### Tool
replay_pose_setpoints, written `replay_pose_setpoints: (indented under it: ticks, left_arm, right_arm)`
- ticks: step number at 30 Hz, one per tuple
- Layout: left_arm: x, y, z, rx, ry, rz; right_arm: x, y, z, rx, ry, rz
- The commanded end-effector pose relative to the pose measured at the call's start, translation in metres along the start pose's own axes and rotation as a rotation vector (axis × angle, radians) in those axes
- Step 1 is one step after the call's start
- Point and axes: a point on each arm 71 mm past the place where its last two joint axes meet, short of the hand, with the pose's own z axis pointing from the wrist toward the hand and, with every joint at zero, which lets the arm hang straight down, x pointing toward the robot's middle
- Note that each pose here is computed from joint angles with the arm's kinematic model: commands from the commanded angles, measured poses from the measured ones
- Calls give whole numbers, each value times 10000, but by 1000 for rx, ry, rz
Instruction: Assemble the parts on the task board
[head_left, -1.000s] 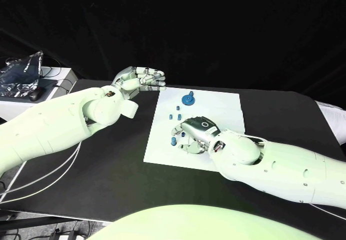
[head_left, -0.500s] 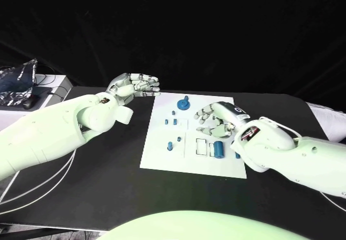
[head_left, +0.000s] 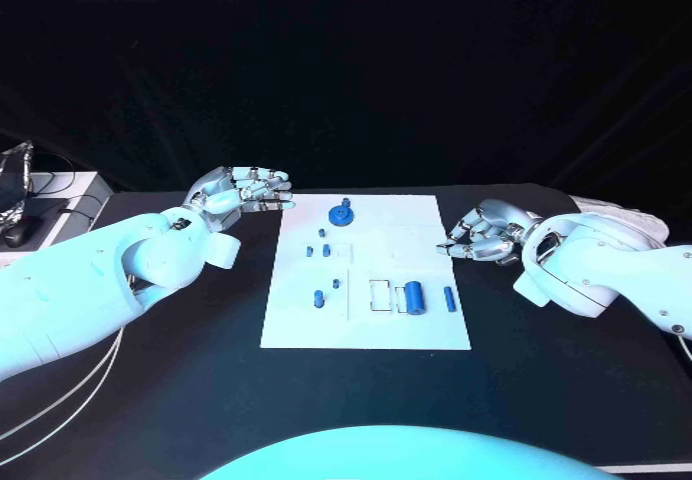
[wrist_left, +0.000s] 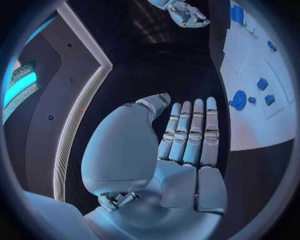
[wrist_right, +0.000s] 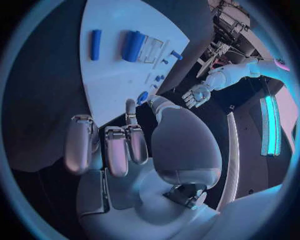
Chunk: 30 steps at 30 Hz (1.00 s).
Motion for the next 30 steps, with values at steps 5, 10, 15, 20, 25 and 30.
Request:
replay_pose_setpoints:
  ticks: [5,10,15,20,25,30]
  left_arm:
    - [27,29,-16,1,18,-15]
    - [29,37,-20,0,18,-16]
    - [23,41,-23,-2,16,-15]
    - [16,44,-25,-3,14,-15]
    - [14,46,-26,-4,14,-15]
    - [11,46,-27,-4,14,-15]
  right_arm:
    - [240,-95,-40,163,188,-70]
    - [395,-59,0,166,218,-79]
    - [550,-29,61,170,240,-71]
    - [628,13,107,168,246,-63]
    - [661,25,152,173,263,-69]
    - [691,18,201,181,282,-82]
